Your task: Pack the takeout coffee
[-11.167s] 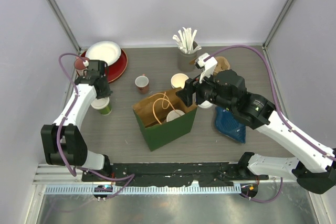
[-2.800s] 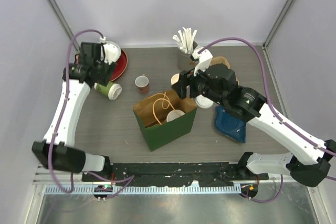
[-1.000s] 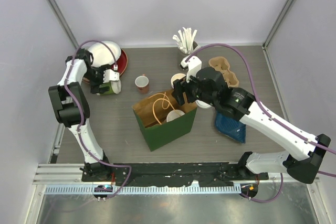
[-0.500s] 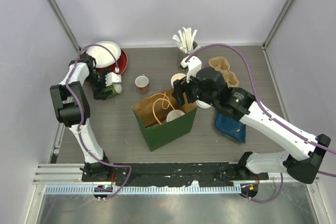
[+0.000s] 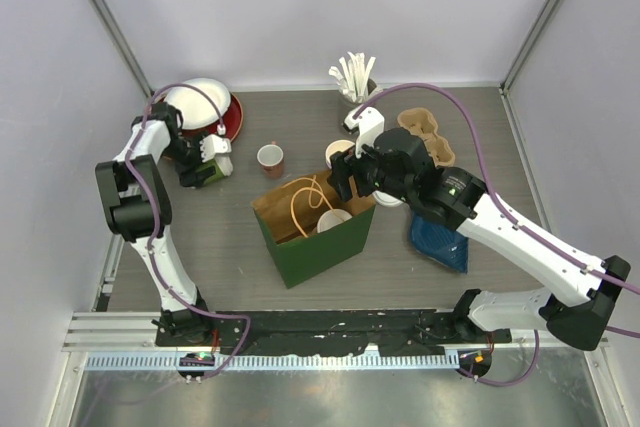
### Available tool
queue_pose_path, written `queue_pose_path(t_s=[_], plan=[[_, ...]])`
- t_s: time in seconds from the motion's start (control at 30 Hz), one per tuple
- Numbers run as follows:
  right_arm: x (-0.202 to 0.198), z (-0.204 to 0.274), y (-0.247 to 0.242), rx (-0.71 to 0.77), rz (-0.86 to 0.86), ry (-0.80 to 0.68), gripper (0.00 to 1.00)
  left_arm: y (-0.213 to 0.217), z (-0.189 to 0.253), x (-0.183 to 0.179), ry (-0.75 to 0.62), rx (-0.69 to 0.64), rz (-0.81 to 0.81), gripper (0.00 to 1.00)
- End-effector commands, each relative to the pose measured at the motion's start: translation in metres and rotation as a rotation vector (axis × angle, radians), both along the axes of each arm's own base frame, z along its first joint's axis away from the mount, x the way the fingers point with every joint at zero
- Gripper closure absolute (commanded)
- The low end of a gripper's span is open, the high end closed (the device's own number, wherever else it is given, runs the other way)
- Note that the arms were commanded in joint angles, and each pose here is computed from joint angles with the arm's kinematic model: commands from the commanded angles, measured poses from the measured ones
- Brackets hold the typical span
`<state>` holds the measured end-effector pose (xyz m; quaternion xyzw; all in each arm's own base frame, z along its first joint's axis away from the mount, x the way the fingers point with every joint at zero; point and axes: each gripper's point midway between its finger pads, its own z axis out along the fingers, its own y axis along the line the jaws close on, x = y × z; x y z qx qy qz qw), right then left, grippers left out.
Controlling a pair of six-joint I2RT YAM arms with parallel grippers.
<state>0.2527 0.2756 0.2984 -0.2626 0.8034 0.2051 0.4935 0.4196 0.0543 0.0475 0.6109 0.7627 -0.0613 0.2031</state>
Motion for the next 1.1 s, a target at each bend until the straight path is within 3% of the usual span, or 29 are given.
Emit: queue_pose_path(t_s=[0.0, 0.57, 0.83, 1.07], plan=[[-0.003, 0.034, -0.001, 0.078, 0.005, -0.058, 0.25, -0.007, 0.009, -0.003, -0.024, -0.053, 0.016, 0.26], [-0.005, 0.044, 0.0, 0.103, 0.015, -0.069, 0.25, -0.028, 0.047, -0.004, -0.136, -0.217, 0.054, 0.39], [-0.005, 0.065, -0.002, 0.145, 0.001, -0.095, 0.25, -0.046, 0.112, 0.009, -0.285, -0.377, 0.107, 0.4], [-0.009, 0.07, -0.004, 0.163, 0.009, -0.098, 0.25, -0.042, 0.097, -0.01, -0.207, -0.361, 0.094, 0.39]])
